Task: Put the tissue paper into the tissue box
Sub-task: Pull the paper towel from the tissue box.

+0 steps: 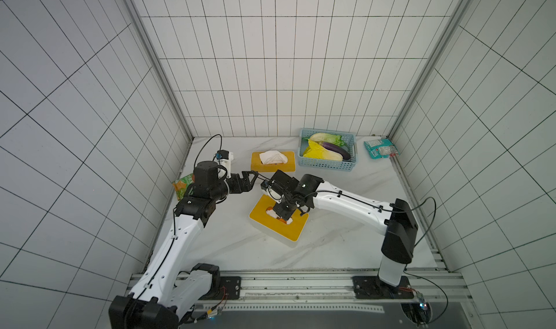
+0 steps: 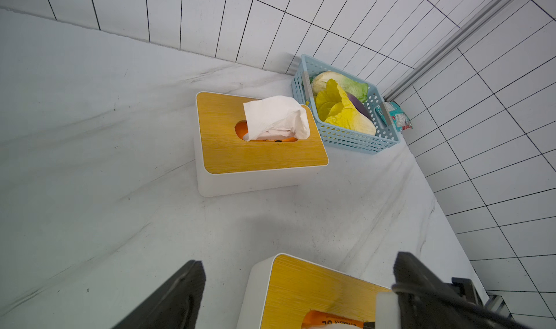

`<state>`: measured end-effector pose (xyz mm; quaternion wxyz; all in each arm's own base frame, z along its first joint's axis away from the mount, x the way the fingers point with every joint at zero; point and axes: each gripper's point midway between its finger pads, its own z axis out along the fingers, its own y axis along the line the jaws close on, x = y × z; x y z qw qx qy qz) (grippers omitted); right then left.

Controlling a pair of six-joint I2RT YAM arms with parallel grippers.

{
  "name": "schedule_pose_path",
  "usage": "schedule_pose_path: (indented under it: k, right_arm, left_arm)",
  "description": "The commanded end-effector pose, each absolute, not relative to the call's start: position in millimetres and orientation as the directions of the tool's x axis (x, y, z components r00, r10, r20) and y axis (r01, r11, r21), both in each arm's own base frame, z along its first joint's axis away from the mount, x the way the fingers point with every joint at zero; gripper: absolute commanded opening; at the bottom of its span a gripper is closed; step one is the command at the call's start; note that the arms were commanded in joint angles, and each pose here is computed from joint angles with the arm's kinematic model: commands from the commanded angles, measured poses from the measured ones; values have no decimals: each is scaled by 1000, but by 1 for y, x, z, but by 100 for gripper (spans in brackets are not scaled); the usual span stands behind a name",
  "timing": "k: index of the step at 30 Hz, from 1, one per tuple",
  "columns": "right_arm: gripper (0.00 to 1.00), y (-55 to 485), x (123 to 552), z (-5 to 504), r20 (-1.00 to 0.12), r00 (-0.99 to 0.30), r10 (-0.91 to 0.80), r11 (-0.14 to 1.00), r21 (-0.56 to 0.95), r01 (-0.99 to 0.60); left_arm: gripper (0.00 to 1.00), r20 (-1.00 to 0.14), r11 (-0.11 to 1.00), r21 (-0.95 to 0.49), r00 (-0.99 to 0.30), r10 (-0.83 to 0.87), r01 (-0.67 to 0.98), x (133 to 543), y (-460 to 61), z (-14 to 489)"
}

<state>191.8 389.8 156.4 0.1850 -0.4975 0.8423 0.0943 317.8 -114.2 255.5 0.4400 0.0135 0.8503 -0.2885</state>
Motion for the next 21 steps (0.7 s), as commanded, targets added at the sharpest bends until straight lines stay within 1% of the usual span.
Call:
schedule_pose_path:
  k: [1, 5, 7, 9, 11, 17, 21]
  right_arm:
    - [30, 391, 187, 193, -503, -406, -763, 477, -13, -879]
    - [42, 393, 179, 216, -584, -371, -722, 440, 27, -898]
    - [51, 395, 174, 222, -630, -335, -700, 406, 34, -913]
    - [65, 396, 171, 223, -661, -304, -686, 381, 30, -924]
    - [69, 394, 170, 218, -666, -279, -692, 363, 13, -932]
    - [70, 396, 179, 198, -631, -255, -733, 370, -56, -927]
    - [66, 405, 184, 181, -610, -276, -743, 389, -58, -920]
  left_arm:
    - [95, -756, 865, -456, -604, -252, 210, 322, -100, 248]
    - [95, -767, 876, -442, -586, -260, 191, 321, -94, 250]
    - [96, -778, 884, -433, -569, -266, 179, 320, -90, 254]
    - [95, -788, 892, -422, -551, -274, 159, 319, -84, 256]
    - [96, -799, 901, -412, -531, -284, 137, 318, -78, 259]
    - [96, -824, 921, -388, -466, -323, 48, 314, -54, 267]
    - [97, -835, 924, -381, -433, -339, 12, 311, -44, 270]
